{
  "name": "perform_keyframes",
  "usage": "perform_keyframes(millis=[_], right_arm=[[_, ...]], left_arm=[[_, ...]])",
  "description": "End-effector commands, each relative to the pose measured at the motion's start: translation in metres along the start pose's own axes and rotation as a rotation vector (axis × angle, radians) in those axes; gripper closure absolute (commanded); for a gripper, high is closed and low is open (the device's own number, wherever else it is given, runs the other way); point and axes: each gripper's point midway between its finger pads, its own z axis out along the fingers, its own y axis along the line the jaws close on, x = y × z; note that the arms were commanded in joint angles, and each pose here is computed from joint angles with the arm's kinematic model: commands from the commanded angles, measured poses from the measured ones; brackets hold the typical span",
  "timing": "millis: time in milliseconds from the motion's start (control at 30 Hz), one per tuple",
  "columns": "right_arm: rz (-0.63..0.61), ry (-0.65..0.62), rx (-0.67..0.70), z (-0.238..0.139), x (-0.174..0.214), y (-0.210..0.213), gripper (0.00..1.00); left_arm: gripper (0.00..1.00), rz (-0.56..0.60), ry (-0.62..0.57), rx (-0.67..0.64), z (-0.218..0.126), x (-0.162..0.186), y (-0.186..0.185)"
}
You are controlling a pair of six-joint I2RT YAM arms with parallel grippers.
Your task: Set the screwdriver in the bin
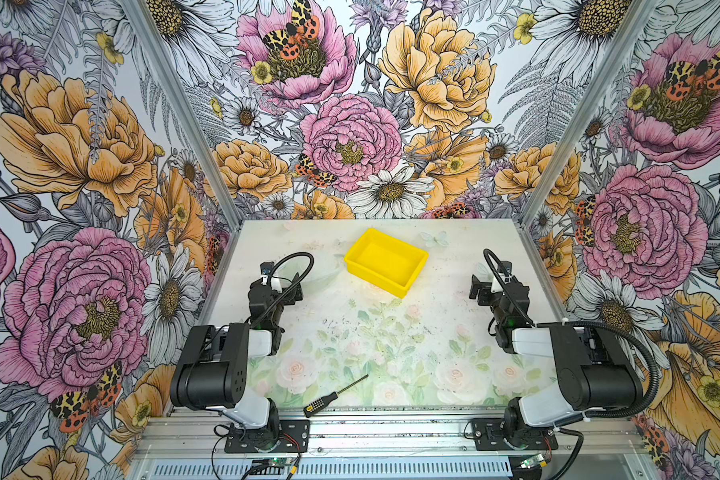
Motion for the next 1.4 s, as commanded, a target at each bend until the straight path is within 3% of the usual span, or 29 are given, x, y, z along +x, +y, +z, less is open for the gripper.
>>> perform_keyframes(millis=[0,367,567,700,867,1100,1200,1367], right_arm=[[0.017,-0.022,-0.005,0.001,-0.003,-0.001,0.01],[0.024,-0.030,0.026,-0.001,-0.005,-0.006,0.00],[0.051,0.020,0.097,-0.019,-0.040,-0.014,0.01],[0.176,0.054,0.203,-0.043,-0.065,-0.026,0.00],[0.223,0.208,0.228,-0.069,-0.070,-0.014,0.00],[0.199,0.228,0.107,-0.093,-0.074,0.028,0.00],[0.187,0.236,0.060,-0.100,-0.069,0.038,0.00],[0.208,0.279,-0.046,-0.114,-0.060,0.056,0.00]], left_arm=[[0.01,-0.007,-0.031,0.005,-0.001,-0.006,0.001],[0.01,-0.027,-0.009,-0.046,-0.001,-0.016,0.010],[0.01,-0.053,0.173,-0.019,-0.006,-0.038,0.003],[0.01,-0.160,0.289,-0.034,-0.024,-0.050,-0.001],[0.01,-0.256,0.455,0.078,-0.060,-0.039,-0.041],[0.01,-0.283,0.711,0.213,-0.139,0.002,-0.094],[0.01,-0.198,0.756,0.220,-0.169,0.003,-0.118],[0.01,-0.256,0.933,0.213,-0.200,0.032,-0.141]])
